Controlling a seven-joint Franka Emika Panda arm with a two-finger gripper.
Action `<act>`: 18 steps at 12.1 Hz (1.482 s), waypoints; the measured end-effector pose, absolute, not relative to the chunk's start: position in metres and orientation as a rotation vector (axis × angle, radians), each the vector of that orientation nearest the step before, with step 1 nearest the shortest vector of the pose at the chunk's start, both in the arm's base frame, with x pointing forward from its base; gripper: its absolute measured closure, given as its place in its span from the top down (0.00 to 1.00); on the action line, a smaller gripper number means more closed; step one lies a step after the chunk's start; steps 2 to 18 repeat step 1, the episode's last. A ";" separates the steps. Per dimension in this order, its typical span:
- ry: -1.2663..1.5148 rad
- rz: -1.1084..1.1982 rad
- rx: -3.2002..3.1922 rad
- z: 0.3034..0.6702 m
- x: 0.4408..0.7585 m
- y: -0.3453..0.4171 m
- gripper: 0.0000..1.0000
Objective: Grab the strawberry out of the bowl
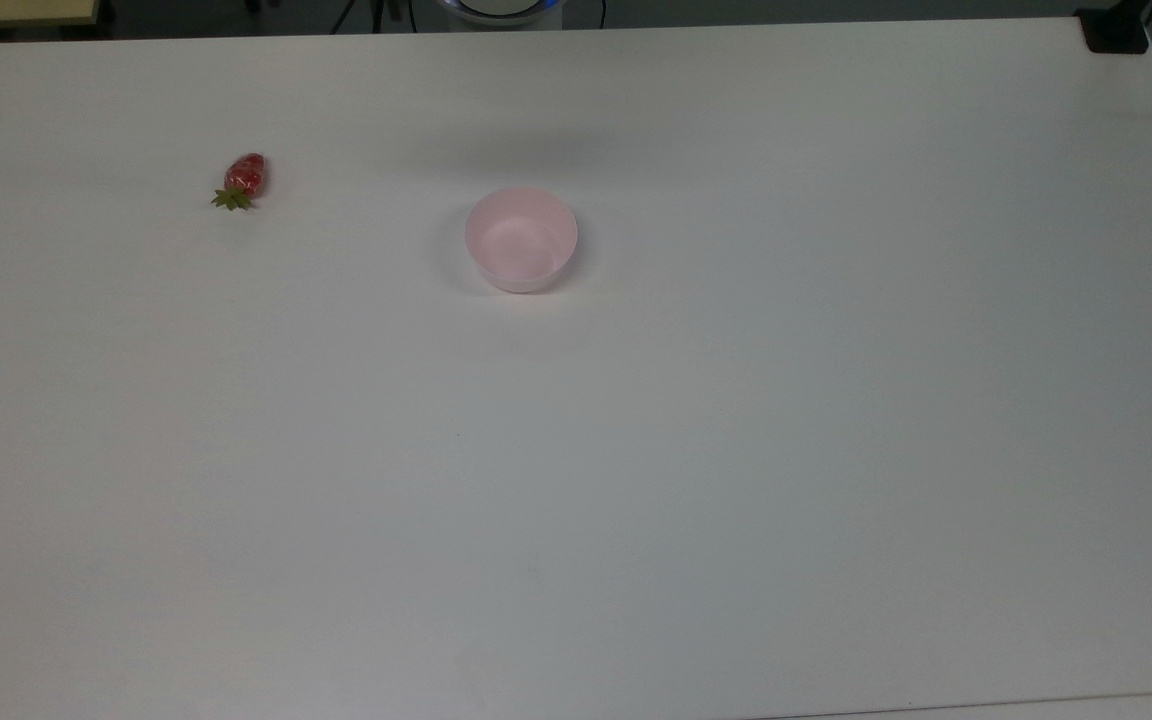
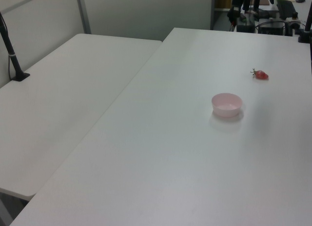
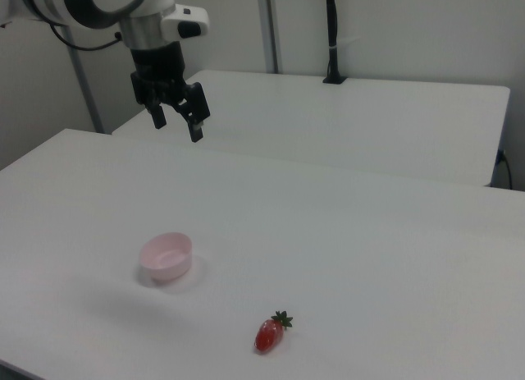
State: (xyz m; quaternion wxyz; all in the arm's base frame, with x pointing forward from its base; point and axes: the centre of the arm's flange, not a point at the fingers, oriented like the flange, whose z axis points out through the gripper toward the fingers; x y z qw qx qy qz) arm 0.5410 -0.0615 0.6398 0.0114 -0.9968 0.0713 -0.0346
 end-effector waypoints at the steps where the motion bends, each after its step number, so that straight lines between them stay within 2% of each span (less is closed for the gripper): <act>1: 0.210 -0.112 -3.110 0.641 0.542 -0.057 1.00; 18: 0.210 -0.112 -3.110 0.641 0.542 -0.057 1.00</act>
